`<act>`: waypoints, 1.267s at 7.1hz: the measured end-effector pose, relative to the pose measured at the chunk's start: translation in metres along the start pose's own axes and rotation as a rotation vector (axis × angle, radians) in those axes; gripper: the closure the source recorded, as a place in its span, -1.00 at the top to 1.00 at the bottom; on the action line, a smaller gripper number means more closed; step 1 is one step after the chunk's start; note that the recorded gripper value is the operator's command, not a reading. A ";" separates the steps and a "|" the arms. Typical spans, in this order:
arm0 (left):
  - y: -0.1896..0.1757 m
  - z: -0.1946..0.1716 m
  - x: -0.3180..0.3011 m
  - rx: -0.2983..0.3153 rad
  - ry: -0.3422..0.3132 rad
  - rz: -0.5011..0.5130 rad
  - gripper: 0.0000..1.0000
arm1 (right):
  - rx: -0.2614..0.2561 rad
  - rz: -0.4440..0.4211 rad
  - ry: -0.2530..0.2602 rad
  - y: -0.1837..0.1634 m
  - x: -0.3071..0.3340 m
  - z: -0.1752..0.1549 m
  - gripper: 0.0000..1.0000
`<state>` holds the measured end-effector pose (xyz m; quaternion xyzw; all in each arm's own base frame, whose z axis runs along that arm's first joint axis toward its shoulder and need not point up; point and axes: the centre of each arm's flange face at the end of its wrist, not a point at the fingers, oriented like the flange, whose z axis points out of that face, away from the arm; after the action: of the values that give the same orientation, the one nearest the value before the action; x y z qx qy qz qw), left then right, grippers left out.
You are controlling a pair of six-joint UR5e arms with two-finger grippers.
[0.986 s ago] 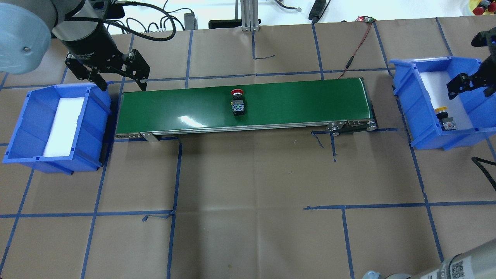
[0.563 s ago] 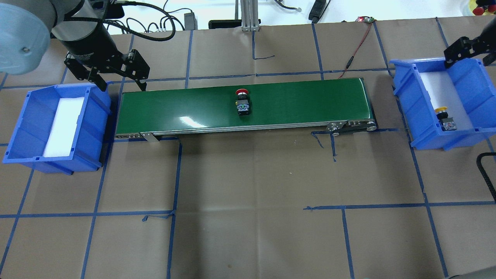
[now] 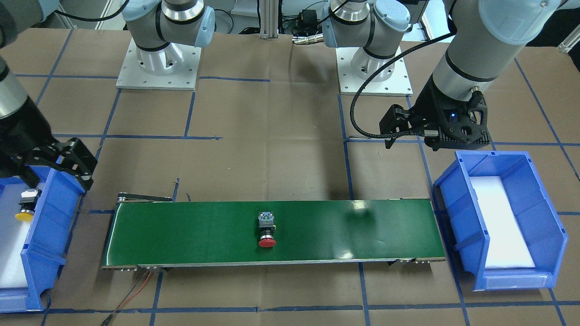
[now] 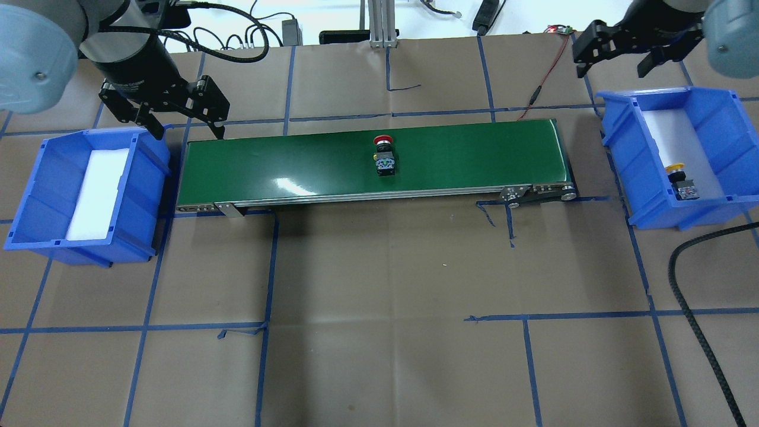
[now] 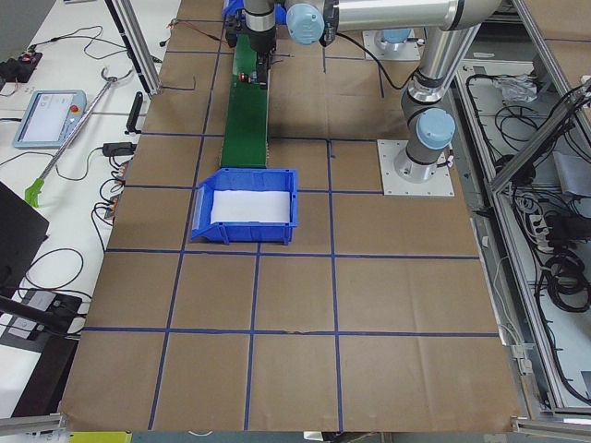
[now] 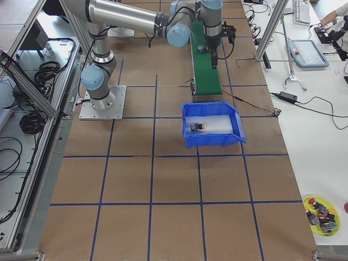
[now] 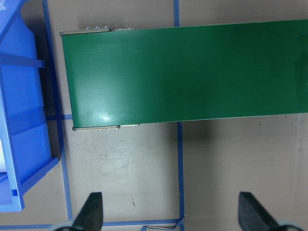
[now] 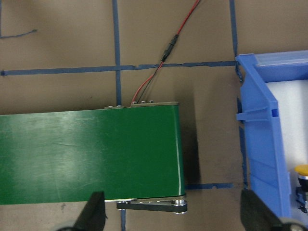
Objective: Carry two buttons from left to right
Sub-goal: 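Move the right gripper back over the belt's far end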
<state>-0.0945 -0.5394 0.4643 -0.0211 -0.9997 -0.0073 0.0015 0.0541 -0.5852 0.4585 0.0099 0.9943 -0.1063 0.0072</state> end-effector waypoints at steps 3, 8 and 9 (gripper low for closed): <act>0.000 0.000 0.000 0.000 0.000 0.001 0.99 | -0.031 -0.037 -0.026 0.011 -0.039 0.017 0.99; 0.000 0.000 0.000 0.001 -0.001 0.001 0.99 | -0.068 -0.026 -0.101 0.012 -0.064 0.088 0.99; 0.000 0.000 0.000 0.000 -0.001 0.001 0.99 | -0.074 -0.023 -0.107 0.008 -0.064 0.105 0.99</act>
<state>-0.0942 -0.5393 0.4645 -0.0214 -0.9997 -0.0073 0.0011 0.1198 -0.6012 0.3550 -0.0073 0.9958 -0.0698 0.0596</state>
